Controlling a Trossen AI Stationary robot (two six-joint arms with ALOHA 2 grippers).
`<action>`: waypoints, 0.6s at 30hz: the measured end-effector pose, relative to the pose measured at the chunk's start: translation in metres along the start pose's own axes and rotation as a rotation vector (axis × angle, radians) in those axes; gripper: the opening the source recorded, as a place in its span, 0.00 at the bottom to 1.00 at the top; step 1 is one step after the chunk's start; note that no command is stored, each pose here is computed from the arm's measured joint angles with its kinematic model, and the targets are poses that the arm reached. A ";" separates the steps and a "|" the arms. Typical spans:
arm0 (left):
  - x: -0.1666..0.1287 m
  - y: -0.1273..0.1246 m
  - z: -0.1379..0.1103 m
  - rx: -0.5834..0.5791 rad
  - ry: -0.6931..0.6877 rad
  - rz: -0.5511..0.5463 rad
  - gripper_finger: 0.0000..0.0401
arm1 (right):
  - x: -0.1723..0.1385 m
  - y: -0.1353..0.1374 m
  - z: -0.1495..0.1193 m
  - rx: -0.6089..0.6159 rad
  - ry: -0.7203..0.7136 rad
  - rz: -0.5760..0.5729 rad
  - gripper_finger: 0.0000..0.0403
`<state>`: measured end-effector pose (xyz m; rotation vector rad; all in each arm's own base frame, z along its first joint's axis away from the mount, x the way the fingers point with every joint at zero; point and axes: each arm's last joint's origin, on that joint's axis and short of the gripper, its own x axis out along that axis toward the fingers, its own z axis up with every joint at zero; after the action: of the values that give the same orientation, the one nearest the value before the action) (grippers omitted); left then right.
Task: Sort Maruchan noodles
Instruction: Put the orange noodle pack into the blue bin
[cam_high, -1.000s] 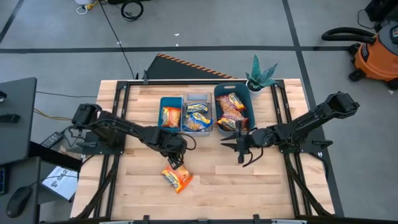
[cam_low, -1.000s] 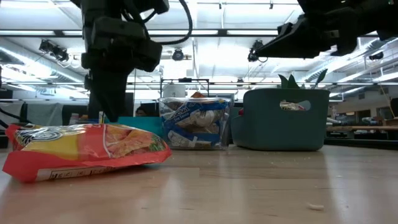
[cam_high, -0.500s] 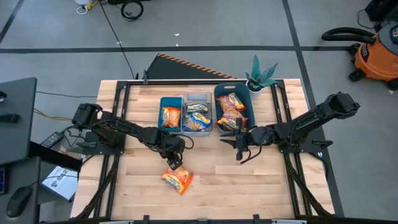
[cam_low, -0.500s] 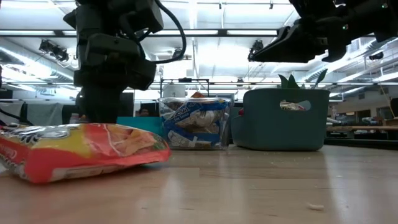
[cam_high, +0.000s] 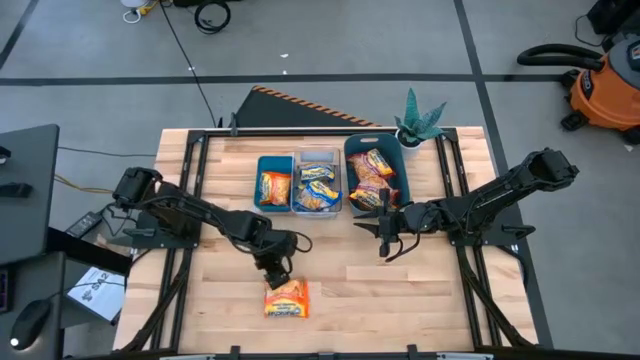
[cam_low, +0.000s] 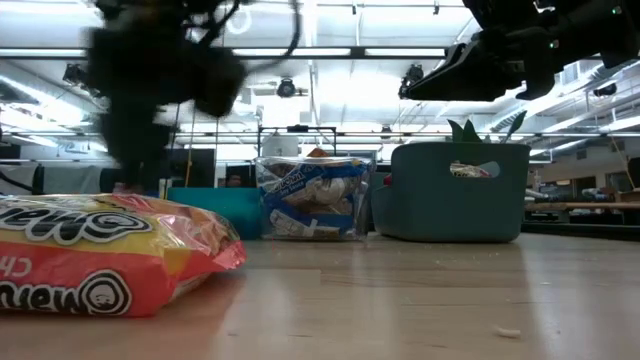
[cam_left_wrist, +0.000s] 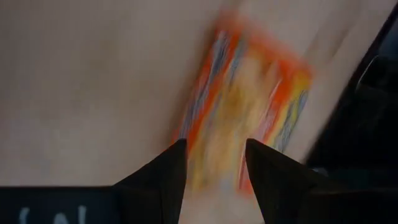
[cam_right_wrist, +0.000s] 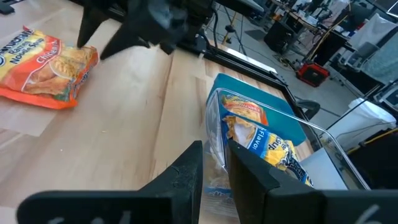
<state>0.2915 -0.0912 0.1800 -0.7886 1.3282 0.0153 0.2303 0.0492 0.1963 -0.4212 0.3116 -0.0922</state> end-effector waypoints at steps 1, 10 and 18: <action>-0.001 -0.005 0.004 0.043 -0.087 0.014 0.42 | 0.000 0.000 0.000 0.000 0.000 0.000 0.20; 0.016 -0.032 0.020 0.175 -0.542 0.023 0.42 | 0.000 -0.001 0.002 -0.001 -0.019 -0.015 0.20; 0.044 -0.039 0.047 0.092 -0.325 -0.130 0.42 | 0.000 -0.004 0.008 0.019 -0.078 -0.027 0.20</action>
<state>0.3608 -0.1145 0.1631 -0.7571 0.9627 -0.0199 0.2327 0.0484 0.2045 -0.4095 0.2279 -0.1050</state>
